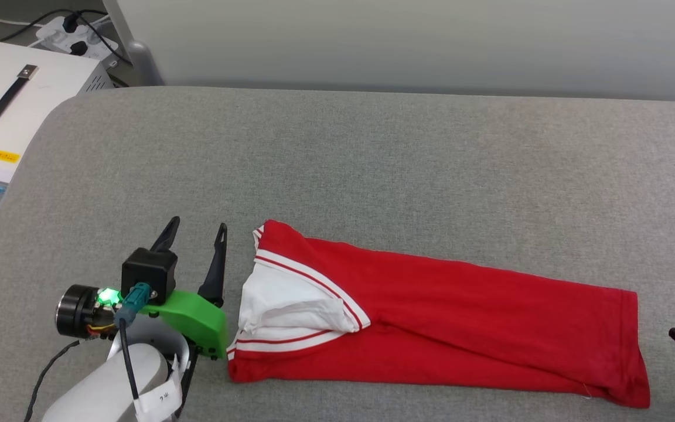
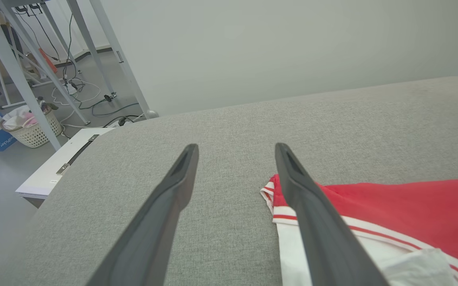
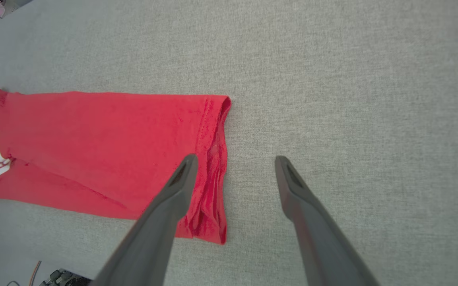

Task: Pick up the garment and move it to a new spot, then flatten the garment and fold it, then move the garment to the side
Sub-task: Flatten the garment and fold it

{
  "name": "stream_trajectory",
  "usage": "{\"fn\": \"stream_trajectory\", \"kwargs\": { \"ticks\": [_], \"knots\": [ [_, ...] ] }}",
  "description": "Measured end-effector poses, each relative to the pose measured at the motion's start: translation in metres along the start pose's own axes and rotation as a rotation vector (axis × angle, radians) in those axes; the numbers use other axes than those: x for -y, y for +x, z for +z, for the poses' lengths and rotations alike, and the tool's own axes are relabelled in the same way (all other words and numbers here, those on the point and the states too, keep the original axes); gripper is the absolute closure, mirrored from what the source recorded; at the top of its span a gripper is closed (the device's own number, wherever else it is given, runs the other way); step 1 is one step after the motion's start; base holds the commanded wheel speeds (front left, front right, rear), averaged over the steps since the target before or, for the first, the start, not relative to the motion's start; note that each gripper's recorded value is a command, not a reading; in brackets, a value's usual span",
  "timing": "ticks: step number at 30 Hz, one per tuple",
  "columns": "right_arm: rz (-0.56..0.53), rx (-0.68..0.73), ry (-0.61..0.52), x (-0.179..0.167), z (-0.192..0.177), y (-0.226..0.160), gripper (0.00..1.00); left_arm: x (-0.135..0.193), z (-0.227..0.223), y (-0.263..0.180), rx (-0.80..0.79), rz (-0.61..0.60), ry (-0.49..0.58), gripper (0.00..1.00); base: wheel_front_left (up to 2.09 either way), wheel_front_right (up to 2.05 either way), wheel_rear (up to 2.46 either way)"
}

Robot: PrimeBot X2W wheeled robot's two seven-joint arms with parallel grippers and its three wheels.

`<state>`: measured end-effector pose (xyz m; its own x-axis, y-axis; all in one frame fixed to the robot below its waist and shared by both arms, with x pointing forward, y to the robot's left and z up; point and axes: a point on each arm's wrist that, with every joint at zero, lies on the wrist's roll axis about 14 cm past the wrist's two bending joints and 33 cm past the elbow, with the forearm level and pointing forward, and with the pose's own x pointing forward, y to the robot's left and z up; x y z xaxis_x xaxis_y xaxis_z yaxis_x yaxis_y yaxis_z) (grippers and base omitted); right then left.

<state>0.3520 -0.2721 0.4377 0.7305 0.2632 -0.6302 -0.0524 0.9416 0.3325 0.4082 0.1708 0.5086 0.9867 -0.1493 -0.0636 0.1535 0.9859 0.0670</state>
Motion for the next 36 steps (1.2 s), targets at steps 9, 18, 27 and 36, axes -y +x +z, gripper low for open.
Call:
{"fn": "stream_trajectory", "kwargs": {
  "ticks": [9,18,27,36],
  "knots": [
    [0.035,-0.15,0.061,-0.015,-0.036,0.042,0.0,-0.011,-0.011,-0.006,0.036,0.094,0.016,0.0,0.0,0.0,0.0],
    [0.077,-0.235,0.031,-0.035,-0.05,0.069,0.0,-0.018,-0.006,-0.014,0.094,0.17,-0.004,0.0,0.0,0.0,0.0],
    [0.078,-0.217,0.001,-0.039,-0.05,0.076,1.0,-0.017,-0.008,-0.021,0.105,0.185,-0.016,0.0,0.0,0.0,0.0],
    [0.05,-0.158,0.01,-0.028,-0.038,0.066,1.0,-0.015,-0.004,-0.028,0.124,0.178,0.002,0.0,0.0,0.0,0.0]
  ]
}}
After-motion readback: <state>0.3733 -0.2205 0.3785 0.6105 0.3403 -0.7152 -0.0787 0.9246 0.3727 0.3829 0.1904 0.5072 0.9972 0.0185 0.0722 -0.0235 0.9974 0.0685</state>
